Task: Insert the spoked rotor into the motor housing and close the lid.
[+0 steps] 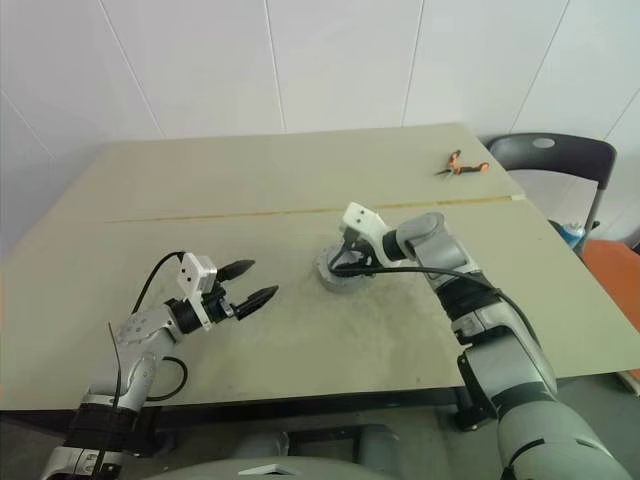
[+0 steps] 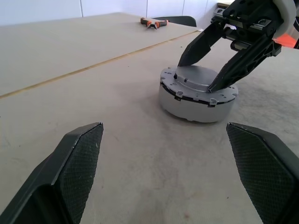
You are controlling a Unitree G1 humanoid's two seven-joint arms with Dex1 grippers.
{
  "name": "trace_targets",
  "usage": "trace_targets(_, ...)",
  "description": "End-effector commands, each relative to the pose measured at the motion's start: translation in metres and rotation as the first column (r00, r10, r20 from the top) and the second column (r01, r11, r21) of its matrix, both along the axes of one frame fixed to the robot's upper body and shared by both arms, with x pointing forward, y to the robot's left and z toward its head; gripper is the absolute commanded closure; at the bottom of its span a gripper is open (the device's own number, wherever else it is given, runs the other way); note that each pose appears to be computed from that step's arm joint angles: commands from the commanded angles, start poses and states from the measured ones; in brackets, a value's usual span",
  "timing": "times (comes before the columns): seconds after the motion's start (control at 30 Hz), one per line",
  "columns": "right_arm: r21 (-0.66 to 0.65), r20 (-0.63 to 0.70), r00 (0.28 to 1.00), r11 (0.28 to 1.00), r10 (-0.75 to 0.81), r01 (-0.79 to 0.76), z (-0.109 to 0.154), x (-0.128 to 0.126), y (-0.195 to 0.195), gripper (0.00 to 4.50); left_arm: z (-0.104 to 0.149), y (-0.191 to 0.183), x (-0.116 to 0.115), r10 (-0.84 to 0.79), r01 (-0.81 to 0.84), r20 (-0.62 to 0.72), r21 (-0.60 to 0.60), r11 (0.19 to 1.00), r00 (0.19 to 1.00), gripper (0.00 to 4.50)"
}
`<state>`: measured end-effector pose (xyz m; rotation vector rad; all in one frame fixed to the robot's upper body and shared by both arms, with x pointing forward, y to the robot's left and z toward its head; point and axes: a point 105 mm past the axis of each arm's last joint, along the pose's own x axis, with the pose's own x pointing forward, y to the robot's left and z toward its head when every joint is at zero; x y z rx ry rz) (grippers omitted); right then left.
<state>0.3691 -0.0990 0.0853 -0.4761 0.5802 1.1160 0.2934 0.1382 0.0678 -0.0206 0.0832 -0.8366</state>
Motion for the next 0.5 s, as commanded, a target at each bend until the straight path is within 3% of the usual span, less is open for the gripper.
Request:
trace_targets(0.03, -0.114, -0.018, 0.996, 0.990, -0.089, 0.086, -0.015, 0.000, -0.020, 1.47, 0.008, 0.000, 0.001, -0.007, 0.007, 0.034, -0.006, 1.000, 0.999, 0.00)
trace_targets(0.5, -0.107, -0.161, 0.974, 0.984, -0.157, 0.141, -0.022, -0.015, -0.028, 1.47, 0.001, 0.001, 0.002, -0.009, 0.009, 0.026, -0.011, 1.000, 1.000, 0.00)
